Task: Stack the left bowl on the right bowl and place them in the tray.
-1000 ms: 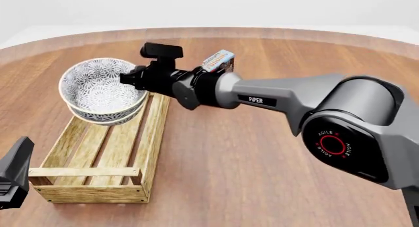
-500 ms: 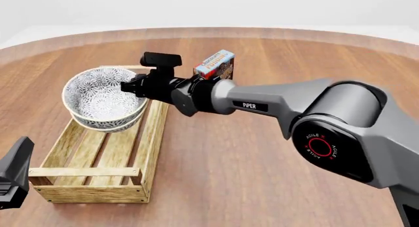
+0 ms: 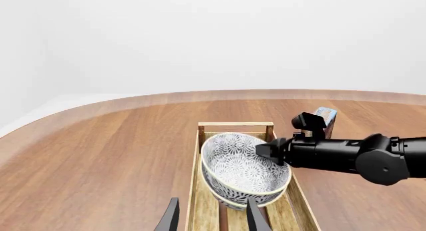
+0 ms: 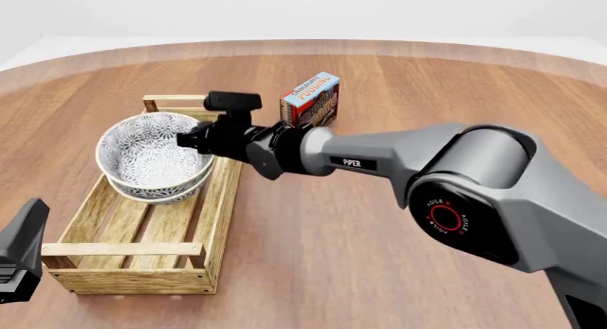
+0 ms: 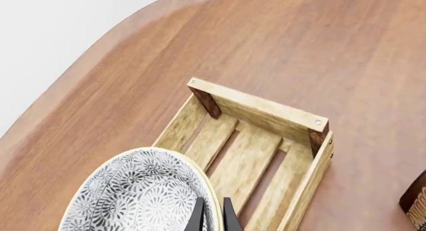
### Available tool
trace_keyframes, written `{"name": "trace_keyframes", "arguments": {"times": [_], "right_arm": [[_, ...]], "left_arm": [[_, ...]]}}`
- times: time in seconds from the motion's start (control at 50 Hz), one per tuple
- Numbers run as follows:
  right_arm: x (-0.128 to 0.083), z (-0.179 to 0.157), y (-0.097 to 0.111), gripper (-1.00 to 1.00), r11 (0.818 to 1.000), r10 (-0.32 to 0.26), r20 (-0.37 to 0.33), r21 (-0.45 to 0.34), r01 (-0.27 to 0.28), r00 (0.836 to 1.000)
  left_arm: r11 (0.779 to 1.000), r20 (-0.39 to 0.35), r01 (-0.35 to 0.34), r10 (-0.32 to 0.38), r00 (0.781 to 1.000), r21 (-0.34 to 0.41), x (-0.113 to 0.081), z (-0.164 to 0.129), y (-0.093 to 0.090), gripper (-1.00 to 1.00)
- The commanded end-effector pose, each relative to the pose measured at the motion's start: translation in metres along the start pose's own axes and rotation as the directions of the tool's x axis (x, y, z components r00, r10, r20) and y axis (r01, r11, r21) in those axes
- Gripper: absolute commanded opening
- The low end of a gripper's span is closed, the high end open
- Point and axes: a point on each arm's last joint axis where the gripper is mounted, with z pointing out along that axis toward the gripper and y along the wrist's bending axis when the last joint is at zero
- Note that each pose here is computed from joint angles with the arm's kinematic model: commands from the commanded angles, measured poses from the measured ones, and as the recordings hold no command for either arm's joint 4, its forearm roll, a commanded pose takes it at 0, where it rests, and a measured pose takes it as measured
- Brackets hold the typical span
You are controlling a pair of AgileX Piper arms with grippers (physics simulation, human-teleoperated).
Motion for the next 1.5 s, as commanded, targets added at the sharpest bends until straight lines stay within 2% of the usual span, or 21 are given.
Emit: {"name": "trace_keyframes", "arguments": {"times": [0.02,0.42,0.44,0.66,0.94,1.12,1.38,1.5], "right_arm": [[0.000,0.003,-0.001,-1.00,0.997,0.074,0.011,0.003,-0.074,0.997],[0.013,0.007,0.002,-1.00,0.998,0.067,-0.012,-0.001,-0.067,0.998],[0.014,0.007,0.003,1.00,0.998,0.068,-0.013,-0.003,-0.068,0.998],[0.018,0.003,0.014,1.00,0.998,0.059,-0.017,-0.023,-0.060,0.998],[0.017,0.001,0.013,1.00,0.998,0.066,-0.012,-0.023,-0.067,0.998],[-0.003,-0.015,0.007,1.00,0.997,0.081,0.021,-0.015,-0.081,0.996],[-0.015,-0.028,0.002,1.00,0.996,0.091,0.046,-0.009,-0.091,0.995],[-0.022,-0.037,0.006,1.00,0.996,0.092,0.060,-0.018,-0.091,0.994]], "left_arm": [[1.000,0.000,0.000,0.000,1.000,0.000,0.000,0.000,0.000,1.00],[1.000,0.000,0.000,0.000,1.000,0.000,0.000,0.000,0.000,1.00],[1.000,0.000,0.000,0.000,1.000,0.000,0.000,0.000,0.000,1.00],[1.000,0.000,0.000,0.000,1.000,0.000,0.000,0.000,0.000,1.00],[1.000,0.000,0.000,0.000,1.000,0.000,0.000,0.000,0.000,1.00],[1.000,0.000,0.000,0.000,1.000,0.000,0.000,0.000,0.000,1.00],[1.000,0.000,0.000,0.000,1.000,0.000,0.000,0.000,0.000,1.00],[1.000,0.000,0.000,0.000,1.000,0.000,0.000,0.000,0.000,1.00]]}}
